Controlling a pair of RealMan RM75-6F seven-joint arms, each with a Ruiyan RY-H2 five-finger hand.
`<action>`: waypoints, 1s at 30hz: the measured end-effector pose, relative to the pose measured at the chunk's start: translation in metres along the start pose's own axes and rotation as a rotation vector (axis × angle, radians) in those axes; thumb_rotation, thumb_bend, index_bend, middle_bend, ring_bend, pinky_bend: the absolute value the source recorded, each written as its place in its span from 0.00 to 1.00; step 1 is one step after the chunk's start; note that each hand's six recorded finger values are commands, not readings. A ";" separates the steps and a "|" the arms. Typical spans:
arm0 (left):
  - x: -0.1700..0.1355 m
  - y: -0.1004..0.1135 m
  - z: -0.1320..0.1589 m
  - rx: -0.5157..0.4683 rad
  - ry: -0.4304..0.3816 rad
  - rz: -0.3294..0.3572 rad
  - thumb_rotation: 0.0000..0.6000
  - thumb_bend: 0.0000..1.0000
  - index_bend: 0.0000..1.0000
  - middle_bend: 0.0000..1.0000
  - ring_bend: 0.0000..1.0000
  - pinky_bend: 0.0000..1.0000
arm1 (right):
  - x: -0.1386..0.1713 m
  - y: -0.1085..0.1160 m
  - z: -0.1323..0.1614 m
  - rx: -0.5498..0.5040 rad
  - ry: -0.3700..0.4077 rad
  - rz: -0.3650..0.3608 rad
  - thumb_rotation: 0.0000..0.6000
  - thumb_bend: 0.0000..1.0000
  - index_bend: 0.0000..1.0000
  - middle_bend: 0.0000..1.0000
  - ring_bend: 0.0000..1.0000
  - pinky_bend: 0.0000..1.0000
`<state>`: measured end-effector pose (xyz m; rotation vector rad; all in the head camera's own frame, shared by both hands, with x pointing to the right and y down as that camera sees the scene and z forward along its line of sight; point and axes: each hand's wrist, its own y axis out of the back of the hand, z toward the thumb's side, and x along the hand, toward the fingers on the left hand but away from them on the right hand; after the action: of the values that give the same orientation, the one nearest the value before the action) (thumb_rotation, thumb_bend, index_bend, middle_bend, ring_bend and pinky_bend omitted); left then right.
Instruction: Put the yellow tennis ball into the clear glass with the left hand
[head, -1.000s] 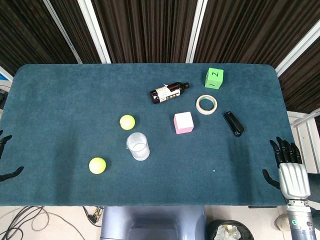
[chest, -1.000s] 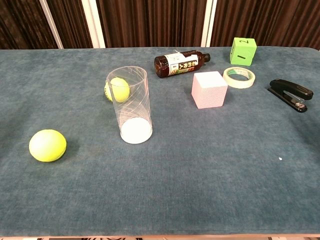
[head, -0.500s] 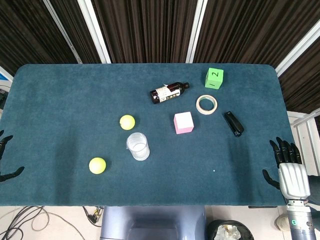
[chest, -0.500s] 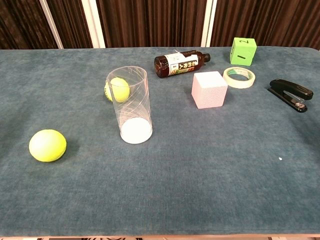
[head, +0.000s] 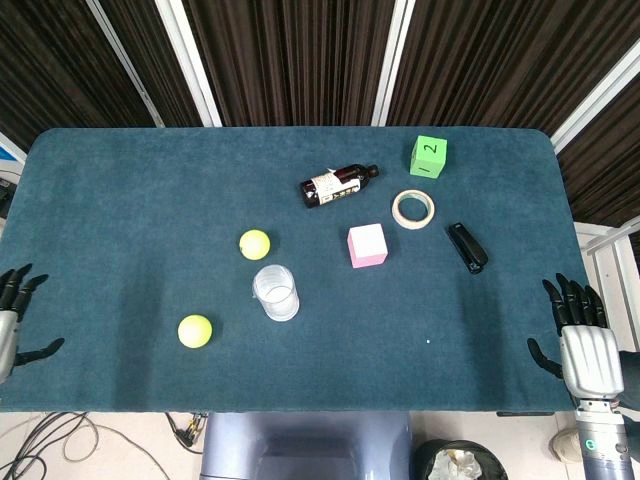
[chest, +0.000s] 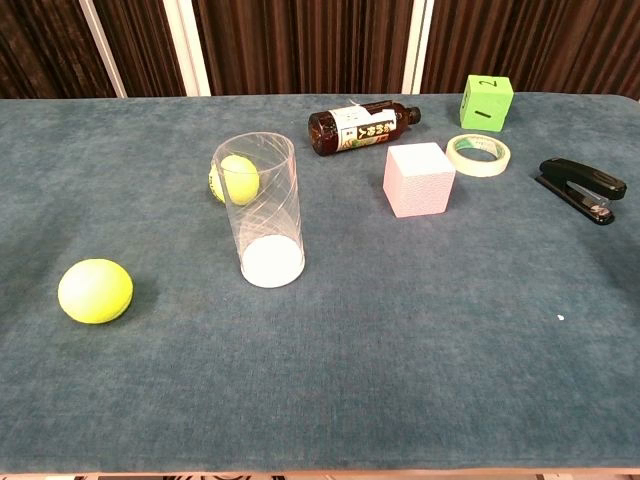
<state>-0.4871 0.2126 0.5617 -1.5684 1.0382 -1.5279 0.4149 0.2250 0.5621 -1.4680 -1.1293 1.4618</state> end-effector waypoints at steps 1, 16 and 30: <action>0.002 -0.001 0.006 0.002 -0.026 -0.017 1.00 0.04 0.16 0.03 0.01 0.08 | 0.000 -0.001 0.000 0.001 0.000 0.004 1.00 0.35 0.09 0.00 0.00 0.00; 0.042 -0.048 0.104 0.108 -0.309 -0.250 1.00 0.04 0.16 0.04 0.01 0.10 | 0.000 0.003 -0.001 -0.006 -0.007 -0.010 1.00 0.35 0.09 0.00 0.00 0.00; 0.052 -0.098 0.162 0.183 -0.420 -0.337 1.00 0.05 0.19 0.15 0.14 0.28 | 0.000 0.013 -0.005 -0.022 -0.023 -0.038 1.00 0.35 0.09 0.00 0.00 0.00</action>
<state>-0.3199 0.2003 0.6636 -1.8895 0.4041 -1.3702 0.4207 0.2211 0.5506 -1.4407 -1.1843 1.4479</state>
